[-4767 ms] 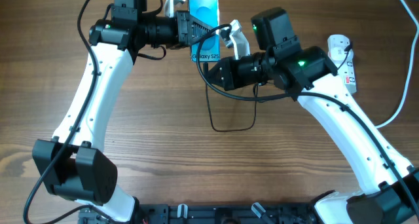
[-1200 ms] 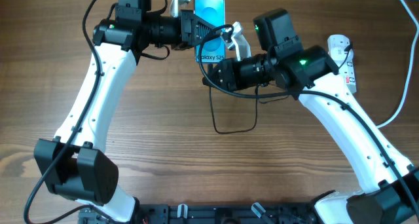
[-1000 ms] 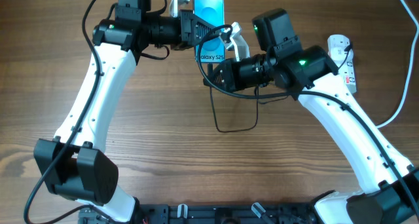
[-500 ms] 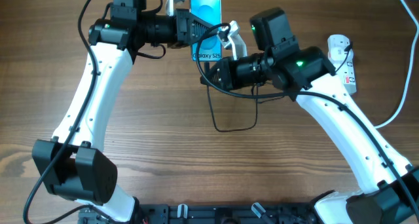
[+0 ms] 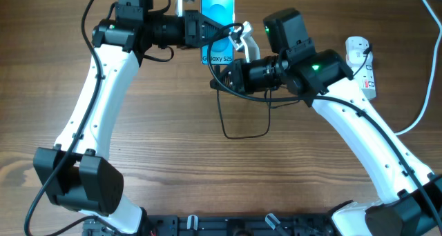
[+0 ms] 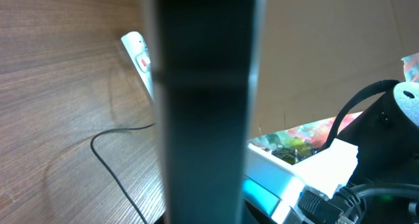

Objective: Plug charger to phone and switch on socket

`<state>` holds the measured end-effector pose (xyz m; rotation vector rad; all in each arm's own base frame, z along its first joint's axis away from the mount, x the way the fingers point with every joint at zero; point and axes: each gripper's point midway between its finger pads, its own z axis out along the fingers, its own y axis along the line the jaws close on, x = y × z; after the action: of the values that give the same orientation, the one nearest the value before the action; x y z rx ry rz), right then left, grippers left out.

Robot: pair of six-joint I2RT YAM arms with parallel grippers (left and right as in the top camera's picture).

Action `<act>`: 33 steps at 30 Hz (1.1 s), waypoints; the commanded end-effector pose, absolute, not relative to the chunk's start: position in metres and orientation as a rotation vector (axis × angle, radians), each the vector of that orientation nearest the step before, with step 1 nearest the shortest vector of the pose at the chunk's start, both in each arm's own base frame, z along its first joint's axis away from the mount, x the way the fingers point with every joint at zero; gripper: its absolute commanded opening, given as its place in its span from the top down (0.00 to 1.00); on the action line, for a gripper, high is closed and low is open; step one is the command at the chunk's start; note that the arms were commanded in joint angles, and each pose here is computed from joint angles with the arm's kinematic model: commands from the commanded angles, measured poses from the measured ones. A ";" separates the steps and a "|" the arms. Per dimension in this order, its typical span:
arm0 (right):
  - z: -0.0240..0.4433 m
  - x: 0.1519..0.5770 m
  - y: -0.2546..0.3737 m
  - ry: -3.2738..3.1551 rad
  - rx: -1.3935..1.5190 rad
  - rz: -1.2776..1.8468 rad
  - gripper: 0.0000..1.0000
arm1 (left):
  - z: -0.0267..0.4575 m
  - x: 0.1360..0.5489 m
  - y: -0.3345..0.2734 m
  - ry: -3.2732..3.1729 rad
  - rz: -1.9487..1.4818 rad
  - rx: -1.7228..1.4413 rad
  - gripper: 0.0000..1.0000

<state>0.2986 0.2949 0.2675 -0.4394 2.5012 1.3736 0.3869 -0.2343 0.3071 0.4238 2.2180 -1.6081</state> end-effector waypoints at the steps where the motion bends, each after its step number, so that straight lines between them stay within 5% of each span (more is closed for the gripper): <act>1: 0.291 0.339 0.280 2.369 -0.359 1.296 0.95 | 0.316 0.360 -0.244 2.199 -1.729 0.507 0.96; 19: 0.293 0.348 0.287 2.327 -0.384 1.362 0.95 | 0.312 0.359 -0.243 2.250 -1.735 0.450 0.96; 23: 0.295 0.347 0.288 2.316 -0.400 1.378 0.61 | 0.312 0.360 -0.243 2.246 -1.733 0.453 0.96; 25: 0.292 0.344 0.287 2.333 -0.405 1.372 0.16 | 0.312 0.360 -0.243 2.246 -1.733 0.453 0.96; 28: 0.290 0.337 0.288 2.344 -0.444 1.395 0.03 | 0.312 0.360 -0.243 2.245 -1.733 0.453 0.96; 33: 0.286 0.333 0.282 2.324 -0.536 1.369 0.01 | 0.313 0.362 -0.240 2.241 -1.729 0.447 0.96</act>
<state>0.3224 0.2892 0.2817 -0.4565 2.3883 1.4464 0.3803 -0.2322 0.2943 0.3710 2.2986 -1.6148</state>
